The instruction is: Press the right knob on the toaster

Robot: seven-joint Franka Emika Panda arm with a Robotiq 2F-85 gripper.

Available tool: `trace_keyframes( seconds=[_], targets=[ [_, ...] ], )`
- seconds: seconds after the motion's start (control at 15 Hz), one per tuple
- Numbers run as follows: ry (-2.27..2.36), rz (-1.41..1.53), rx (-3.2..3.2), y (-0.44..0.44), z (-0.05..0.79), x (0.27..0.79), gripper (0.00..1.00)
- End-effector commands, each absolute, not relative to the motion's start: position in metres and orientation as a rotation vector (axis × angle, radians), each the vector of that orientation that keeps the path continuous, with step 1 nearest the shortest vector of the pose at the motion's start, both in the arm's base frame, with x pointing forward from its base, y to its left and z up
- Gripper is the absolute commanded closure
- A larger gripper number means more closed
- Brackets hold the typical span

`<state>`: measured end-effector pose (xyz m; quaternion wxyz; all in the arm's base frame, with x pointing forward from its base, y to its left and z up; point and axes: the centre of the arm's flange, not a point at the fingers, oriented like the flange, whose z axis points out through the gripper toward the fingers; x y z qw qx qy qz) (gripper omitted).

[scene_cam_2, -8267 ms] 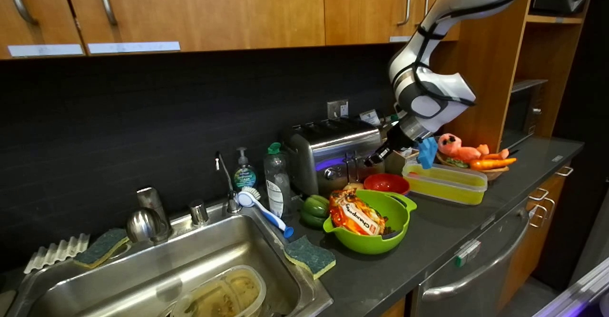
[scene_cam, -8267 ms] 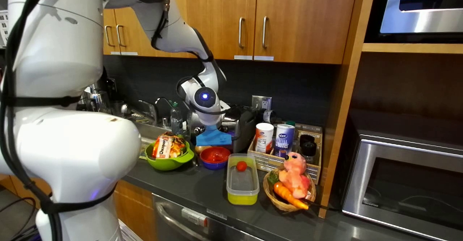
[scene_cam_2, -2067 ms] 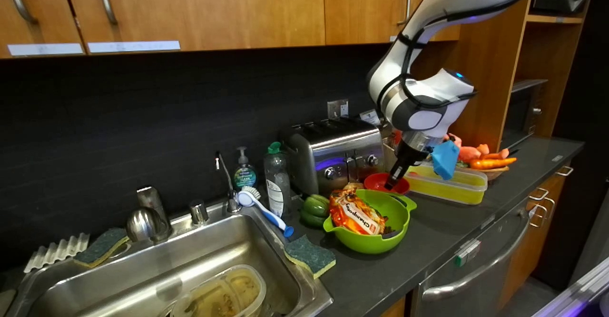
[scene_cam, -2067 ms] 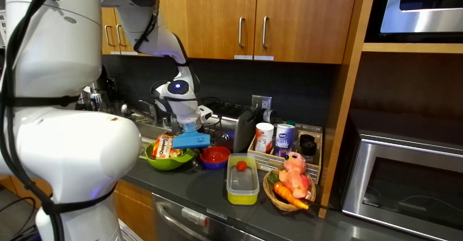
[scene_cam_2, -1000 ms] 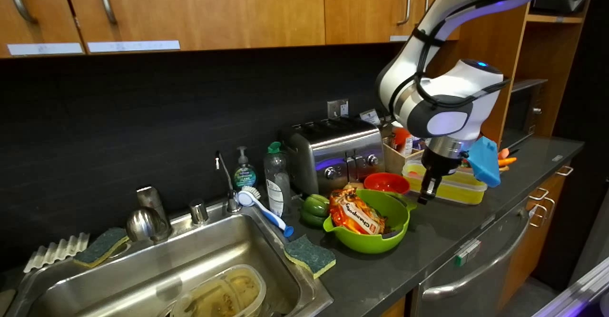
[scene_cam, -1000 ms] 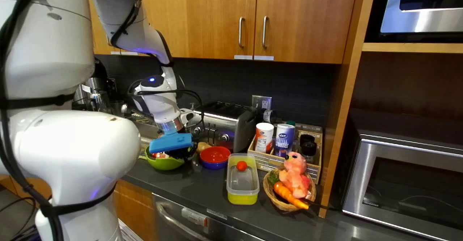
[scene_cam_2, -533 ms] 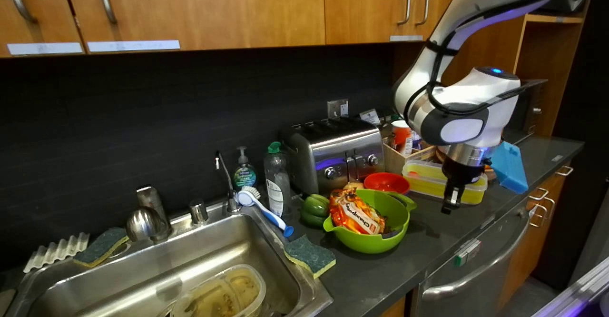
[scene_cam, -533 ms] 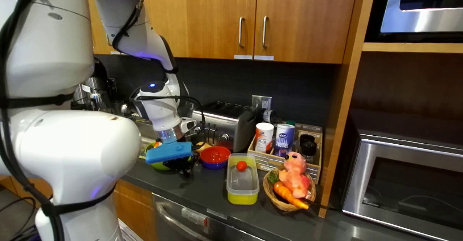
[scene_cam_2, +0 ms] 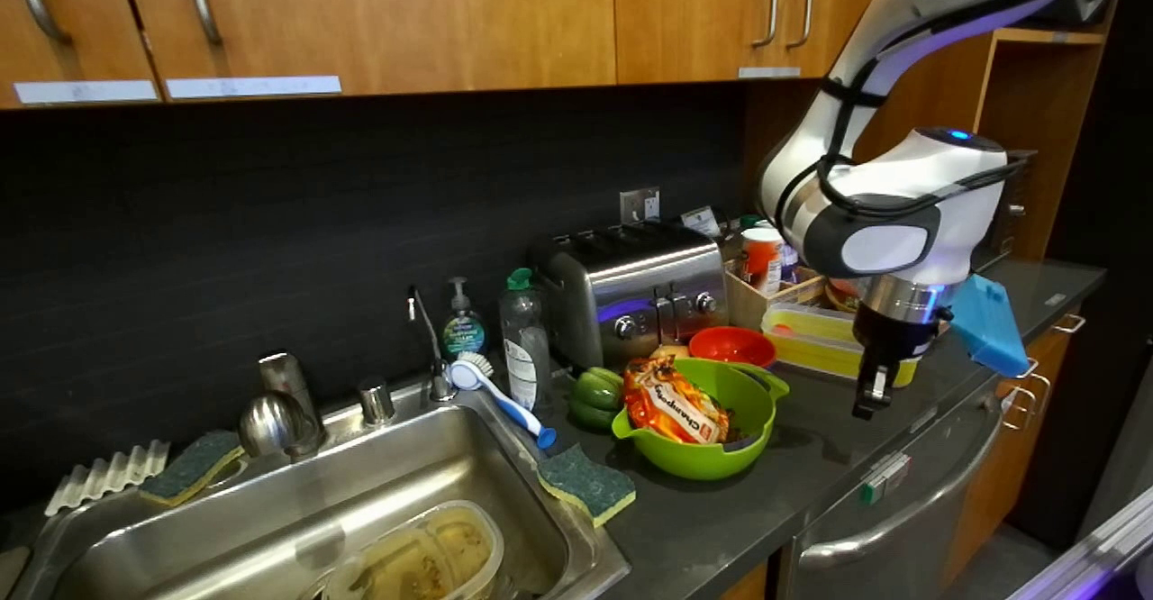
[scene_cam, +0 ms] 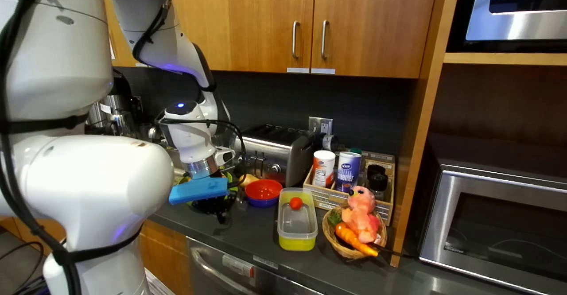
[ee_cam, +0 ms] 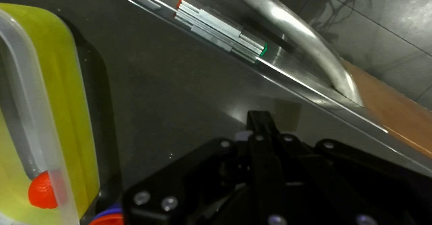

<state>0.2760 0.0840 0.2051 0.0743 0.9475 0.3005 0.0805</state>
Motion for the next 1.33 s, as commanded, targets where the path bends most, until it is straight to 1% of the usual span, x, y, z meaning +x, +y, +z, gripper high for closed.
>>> trace_keyframes(
  seconds=[0.0,0.2,0.27,0.53,0.93,1.07,1.2,1.27],
  targets=[
    [0.902,0.243,2.843,0.084,0.206,0.276,0.99],
    [0.902,0.245,2.844,0.084,0.206,0.275,0.99],
    [0.9,0.254,2.846,0.083,0.205,0.276,0.79],
    [0.905,0.273,2.841,0.083,0.2,0.277,0.57],
    [0.912,0.317,2.851,0.081,0.197,0.28,0.15],
    [0.928,0.373,2.887,0.085,0.191,0.283,0.01],
    [0.944,0.459,2.917,0.092,0.184,0.287,0.0],
    [0.95,0.392,2.898,0.088,0.196,0.293,0.0]
  ],
)
